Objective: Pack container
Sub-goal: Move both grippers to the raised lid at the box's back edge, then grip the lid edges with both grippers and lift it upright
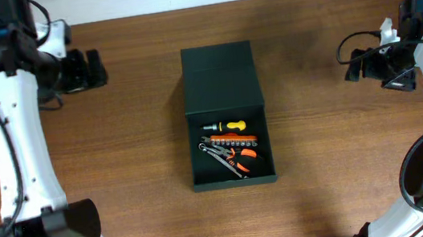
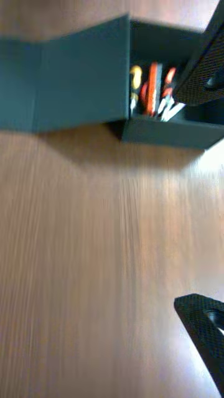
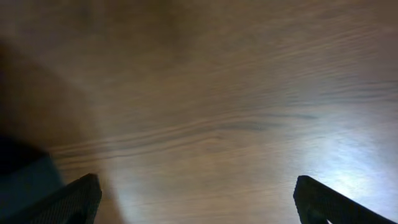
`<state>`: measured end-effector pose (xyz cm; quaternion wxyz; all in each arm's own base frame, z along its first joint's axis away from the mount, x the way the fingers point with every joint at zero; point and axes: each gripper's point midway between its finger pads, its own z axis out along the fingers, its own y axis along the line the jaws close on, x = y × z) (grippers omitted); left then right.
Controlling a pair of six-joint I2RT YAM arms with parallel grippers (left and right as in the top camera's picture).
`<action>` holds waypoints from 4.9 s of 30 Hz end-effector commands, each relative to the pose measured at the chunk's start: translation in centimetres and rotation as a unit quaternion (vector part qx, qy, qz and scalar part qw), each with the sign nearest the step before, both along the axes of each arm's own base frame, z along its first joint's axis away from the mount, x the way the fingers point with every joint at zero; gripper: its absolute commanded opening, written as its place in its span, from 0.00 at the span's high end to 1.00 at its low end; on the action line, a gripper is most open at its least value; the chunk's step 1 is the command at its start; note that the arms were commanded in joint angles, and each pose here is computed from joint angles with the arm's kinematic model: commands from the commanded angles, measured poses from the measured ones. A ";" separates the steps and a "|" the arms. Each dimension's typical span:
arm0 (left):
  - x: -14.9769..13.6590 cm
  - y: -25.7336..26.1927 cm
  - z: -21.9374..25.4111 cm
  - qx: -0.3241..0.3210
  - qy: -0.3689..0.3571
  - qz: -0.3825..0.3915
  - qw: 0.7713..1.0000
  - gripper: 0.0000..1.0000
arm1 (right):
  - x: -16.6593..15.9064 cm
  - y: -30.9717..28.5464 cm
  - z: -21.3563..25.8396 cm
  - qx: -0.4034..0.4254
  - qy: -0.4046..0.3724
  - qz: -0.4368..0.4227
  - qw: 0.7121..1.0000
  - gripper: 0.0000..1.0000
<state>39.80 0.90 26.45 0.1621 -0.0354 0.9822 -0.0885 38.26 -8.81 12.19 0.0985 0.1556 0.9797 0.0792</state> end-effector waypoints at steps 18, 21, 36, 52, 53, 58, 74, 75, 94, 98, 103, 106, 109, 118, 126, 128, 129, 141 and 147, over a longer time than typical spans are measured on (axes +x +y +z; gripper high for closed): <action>4.7 -6.7 -13.8 -0.179 0.056 -0.073 0.980 0.98 | 6.7 7.3 -2.2 0.164 -0.080 0.031 0.983 0.71; 5.7 -7.3 -15.1 -0.180 0.060 -0.060 0.980 0.98 | 6.9 8.9 -5.0 0.181 -0.044 0.018 0.982 0.96; 7.2 -10.2 -18.5 -0.182 0.061 -0.084 0.978 0.98 | 7.4 14.0 -7.7 0.205 0.002 -0.012 0.979 0.96; 6.3 -12.0 -22.3 -0.234 0.115 -0.084 0.962 0.98 | 7.1 17.8 -7.9 0.205 0.006 0.030 0.978 0.96; 6.3 -12.0 -22.4 -0.234 0.115 -0.084 0.962 0.98 | 7.1 17.9 -7.9 0.204 0.007 0.031 0.978 0.96; 6.2 -12.6 -22.5 -0.233 0.116 -0.089 0.961 0.98 | 7.1 18.0 -8.2 0.205 0.008 0.032 0.978 0.96; 5.8 -14.2 -23.7 -0.237 0.142 -0.074 0.958 0.98 | 6.4 20.4 -10.5 0.245 0.039 0.047 0.968 0.96; 5.8 -14.2 -23.7 -0.237 0.143 -0.073 0.958 0.98 | 6.5 20.4 -10.5 0.246 0.039 0.046 0.967 0.96; 4.6 -15.6 -24.6 -0.241 0.159 -0.083 0.954 0.98 | 6.1 22.2 -10.6 0.242 0.043 0.063 0.967 0.96; 4.3 -15.6 -24.9 -0.241 0.165 -0.079 0.953 0.98 | 6.0 22.3 -10.6 0.242 0.043 0.064 0.967 0.96; 4.5 -15.8 -24.8 -0.247 0.160 -0.081 0.952 0.98 | 6.0 22.4 -10.5 0.246 0.043 0.065 0.966 0.96; 4.8 -16.3 -24.3 -0.267 0.152 -0.086 0.948 0.98 | 6.0 22.6 -10.4 0.252 0.043 0.066 0.965 0.96; 5.0 -16.5 -24.2 -0.271 0.152 -0.079 0.947 0.98 | 6.0 22.6 -10.3 0.253 0.044 0.066 0.964 0.96; 5.3 -16.5 -24.2 -0.272 0.147 -0.076 0.948 0.98 | 6.4 23.0 -10.0 0.265 0.033 0.072 0.961 0.96; 5.5 -16.5 -24.3 -0.273 0.143 -0.078 0.948 0.98 | 7.1 23.6 -9.4 0.284 0.014 0.078 0.956 0.96; 5.5 -16.5 -24.3 -0.273 0.141 -0.078 0.948 0.98 | 7.3 23.6 -9.3 0.285 0.011 0.080 0.955 0.96; 5.6 -16.6 -24.2 -0.276 0.140 -0.080 0.948 0.98 | 7.3 23.6 -9.3 0.285 0.009 0.080 0.955 0.96; 7.0 -18.1 -22.8 -0.328 0.097 -0.107 0.934 0.98 | 7.9 24.0 -8.8 0.298 -0.004 0.082 0.951 0.96; 7.0 -18.8 -21.8 -0.356 0.087 -0.125 0.922 0.98 | 8.3 24.1 -8.0 0.326 -0.013 0.083 0.942 0.96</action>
